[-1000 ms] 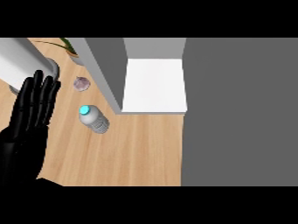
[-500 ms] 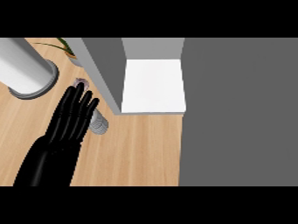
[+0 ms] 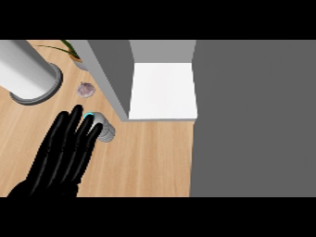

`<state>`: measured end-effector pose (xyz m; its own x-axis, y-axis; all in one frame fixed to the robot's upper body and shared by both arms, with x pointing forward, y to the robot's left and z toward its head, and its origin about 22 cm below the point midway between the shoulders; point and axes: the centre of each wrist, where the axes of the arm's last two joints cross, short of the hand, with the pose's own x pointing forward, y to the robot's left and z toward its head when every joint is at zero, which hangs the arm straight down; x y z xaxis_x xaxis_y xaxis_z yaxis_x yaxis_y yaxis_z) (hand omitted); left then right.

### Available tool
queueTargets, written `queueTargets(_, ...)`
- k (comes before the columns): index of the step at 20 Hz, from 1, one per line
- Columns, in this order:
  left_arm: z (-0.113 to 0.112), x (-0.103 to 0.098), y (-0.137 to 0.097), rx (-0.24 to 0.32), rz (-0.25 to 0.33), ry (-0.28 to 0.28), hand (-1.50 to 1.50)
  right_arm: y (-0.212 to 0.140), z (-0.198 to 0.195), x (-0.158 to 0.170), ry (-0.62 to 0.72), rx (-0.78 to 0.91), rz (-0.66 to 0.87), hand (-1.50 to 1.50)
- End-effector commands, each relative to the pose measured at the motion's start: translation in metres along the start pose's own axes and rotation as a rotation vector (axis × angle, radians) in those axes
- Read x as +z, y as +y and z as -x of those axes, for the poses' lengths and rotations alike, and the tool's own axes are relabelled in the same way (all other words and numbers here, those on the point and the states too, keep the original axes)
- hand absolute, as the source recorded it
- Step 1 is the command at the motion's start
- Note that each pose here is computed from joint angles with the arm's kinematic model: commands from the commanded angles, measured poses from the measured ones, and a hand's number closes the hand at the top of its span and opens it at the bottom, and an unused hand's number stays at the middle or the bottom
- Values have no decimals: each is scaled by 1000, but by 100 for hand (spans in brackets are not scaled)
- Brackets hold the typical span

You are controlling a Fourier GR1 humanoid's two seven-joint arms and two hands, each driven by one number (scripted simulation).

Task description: Pick up the bottled water, place it into the cabinet and close the cabinet

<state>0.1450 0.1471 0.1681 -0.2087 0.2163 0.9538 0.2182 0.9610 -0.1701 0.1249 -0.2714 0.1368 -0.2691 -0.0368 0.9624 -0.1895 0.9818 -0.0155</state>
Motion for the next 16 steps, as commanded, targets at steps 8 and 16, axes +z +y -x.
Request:
queueTargets(8, -21, 21, -7, -16, -32, 8, -150, 3, -39, 25, -55, -76, -27, -150)
queueTargets(16, -18, 18, 1, -27, -125, 26, -150, 6, -47, 29, -51, -85, -47, -150)
